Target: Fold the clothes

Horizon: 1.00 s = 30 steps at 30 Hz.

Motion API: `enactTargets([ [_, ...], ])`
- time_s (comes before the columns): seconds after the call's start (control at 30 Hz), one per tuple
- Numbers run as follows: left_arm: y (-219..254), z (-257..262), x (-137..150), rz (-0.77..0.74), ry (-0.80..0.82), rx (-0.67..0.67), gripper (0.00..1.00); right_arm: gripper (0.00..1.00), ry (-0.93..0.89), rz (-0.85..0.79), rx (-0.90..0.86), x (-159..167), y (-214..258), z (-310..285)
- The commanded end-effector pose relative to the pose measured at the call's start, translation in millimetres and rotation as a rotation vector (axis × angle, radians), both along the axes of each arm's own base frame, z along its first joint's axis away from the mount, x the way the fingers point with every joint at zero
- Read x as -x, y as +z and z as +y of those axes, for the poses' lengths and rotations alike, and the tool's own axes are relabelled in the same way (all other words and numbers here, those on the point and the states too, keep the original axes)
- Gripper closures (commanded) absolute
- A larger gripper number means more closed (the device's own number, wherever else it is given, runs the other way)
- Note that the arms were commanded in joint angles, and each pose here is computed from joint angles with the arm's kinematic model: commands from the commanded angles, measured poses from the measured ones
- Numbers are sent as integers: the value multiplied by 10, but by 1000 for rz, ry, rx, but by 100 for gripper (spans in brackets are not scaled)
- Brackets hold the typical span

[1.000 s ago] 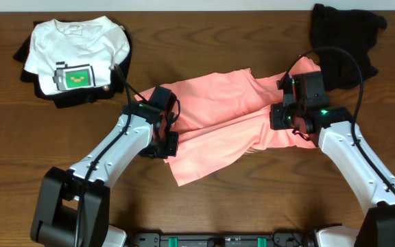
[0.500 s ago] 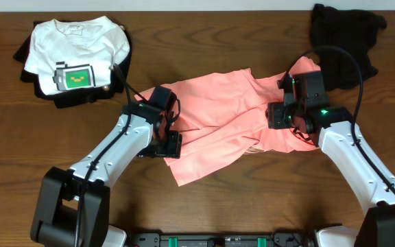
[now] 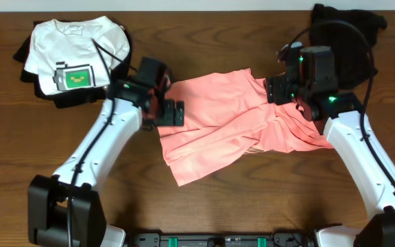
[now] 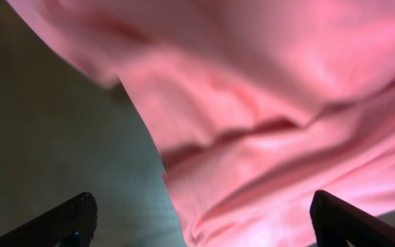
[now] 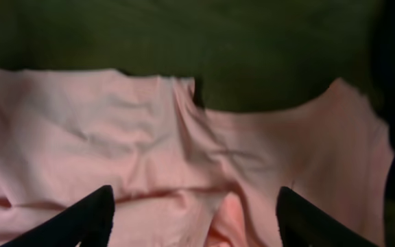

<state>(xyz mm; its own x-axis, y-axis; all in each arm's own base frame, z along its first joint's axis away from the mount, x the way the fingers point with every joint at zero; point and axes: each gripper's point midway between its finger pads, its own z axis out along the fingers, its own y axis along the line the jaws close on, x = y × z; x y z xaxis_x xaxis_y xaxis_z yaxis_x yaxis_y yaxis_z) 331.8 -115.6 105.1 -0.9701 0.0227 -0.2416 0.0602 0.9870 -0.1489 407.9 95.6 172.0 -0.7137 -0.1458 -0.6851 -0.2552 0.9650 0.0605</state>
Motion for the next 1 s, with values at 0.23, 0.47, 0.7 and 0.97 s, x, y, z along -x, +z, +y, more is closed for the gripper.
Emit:
enactTargets([
  [0.23, 483, 307, -446, -139, 80, 118, 0, 19, 138, -69, 110, -663, 203, 173],
  [0.47, 268, 369, -601, -122, 101, 113, 0, 18, 232, -25, 25, -1018, -67, 381],
  [0.7, -232, 389, -529, 31, 112, 87, 0, 18, 307, 77, -89, -1042, -534, 521],
  [0.97, -528, 684, -513, 108, 184, 48, 0, 20, 341, 183, -145, -990, -1043, 615],
])
